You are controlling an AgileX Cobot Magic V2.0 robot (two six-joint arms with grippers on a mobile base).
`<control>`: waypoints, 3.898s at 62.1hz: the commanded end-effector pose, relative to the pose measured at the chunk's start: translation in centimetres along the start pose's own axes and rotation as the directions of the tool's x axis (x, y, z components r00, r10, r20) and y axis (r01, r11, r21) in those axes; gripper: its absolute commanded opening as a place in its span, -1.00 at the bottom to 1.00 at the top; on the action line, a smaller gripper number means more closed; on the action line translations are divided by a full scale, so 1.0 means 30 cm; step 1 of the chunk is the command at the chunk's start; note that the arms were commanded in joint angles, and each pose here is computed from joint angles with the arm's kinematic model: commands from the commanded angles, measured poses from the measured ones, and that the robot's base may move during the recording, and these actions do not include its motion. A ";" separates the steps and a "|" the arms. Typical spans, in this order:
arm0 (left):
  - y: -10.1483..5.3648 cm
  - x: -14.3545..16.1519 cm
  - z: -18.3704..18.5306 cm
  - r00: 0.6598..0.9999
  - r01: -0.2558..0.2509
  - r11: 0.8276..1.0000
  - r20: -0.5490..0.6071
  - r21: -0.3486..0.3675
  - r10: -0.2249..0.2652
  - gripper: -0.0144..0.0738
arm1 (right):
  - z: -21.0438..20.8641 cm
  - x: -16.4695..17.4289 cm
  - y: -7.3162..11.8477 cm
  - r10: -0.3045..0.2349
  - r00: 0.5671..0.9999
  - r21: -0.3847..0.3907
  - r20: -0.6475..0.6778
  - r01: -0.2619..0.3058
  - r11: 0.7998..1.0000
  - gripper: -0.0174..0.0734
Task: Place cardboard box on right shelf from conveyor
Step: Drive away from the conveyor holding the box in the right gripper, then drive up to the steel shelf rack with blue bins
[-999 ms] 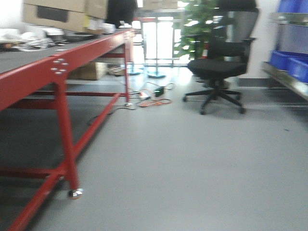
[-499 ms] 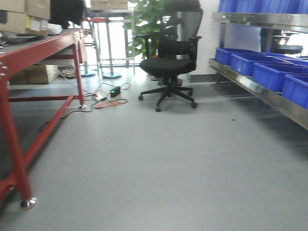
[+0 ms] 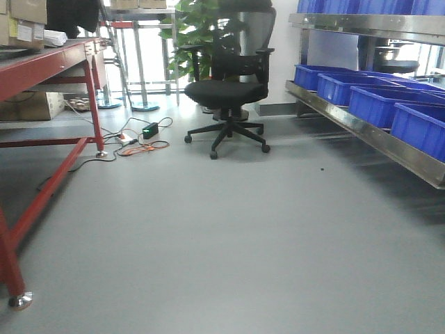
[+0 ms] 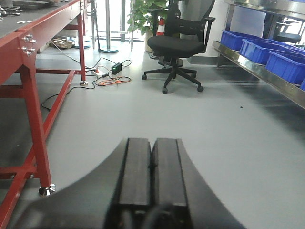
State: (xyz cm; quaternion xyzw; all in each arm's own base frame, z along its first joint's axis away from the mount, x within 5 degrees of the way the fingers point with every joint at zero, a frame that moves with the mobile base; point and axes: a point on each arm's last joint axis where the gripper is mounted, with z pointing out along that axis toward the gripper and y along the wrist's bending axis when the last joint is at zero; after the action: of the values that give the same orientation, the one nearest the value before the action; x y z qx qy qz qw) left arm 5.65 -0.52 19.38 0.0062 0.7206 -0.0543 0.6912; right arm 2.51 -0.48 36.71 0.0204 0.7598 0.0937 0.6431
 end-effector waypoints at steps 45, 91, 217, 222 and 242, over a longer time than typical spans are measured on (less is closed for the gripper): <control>-0.001 -0.030 -0.005 0.995 0.009 1.000 0.096 0.008 -0.010 -0.94 | -0.008 -0.053 0.011 -0.014 0.994 -0.023 0.109 0.017 1.000 -0.12; -0.001 -0.030 -0.005 0.995 0.009 1.000 0.096 0.008 -0.010 -0.94 | -0.008 -0.053 0.011 -0.014 0.994 -0.023 0.109 0.017 1.000 -0.12; -0.001 -0.030 -0.005 0.995 0.009 1.000 0.096 0.008 -0.010 -0.94 | -0.008 -0.053 0.011 -0.014 0.994 -0.024 0.110 0.017 1.000 -0.12; -0.001 -0.030 -0.005 0.995 0.009 1.000 0.096 0.008 -0.010 -0.94 | -0.008 -0.053 0.011 -0.014 0.994 -0.024 0.110 0.017 1.000 -0.12; -0.001 -0.029 -0.005 0.996 0.009 1.000 0.094 0.008 -0.010 -0.94 | -0.008 -0.053 0.011 -0.014 0.994 -0.024 0.110 0.017 1.000 -0.12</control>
State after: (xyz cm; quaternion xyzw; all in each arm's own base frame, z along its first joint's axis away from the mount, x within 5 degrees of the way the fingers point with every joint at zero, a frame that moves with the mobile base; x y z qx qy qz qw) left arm 5.65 -0.53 19.36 0.0062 0.7212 -0.0543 0.6906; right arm 2.51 -0.48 36.71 0.0204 0.7598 0.0937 0.6431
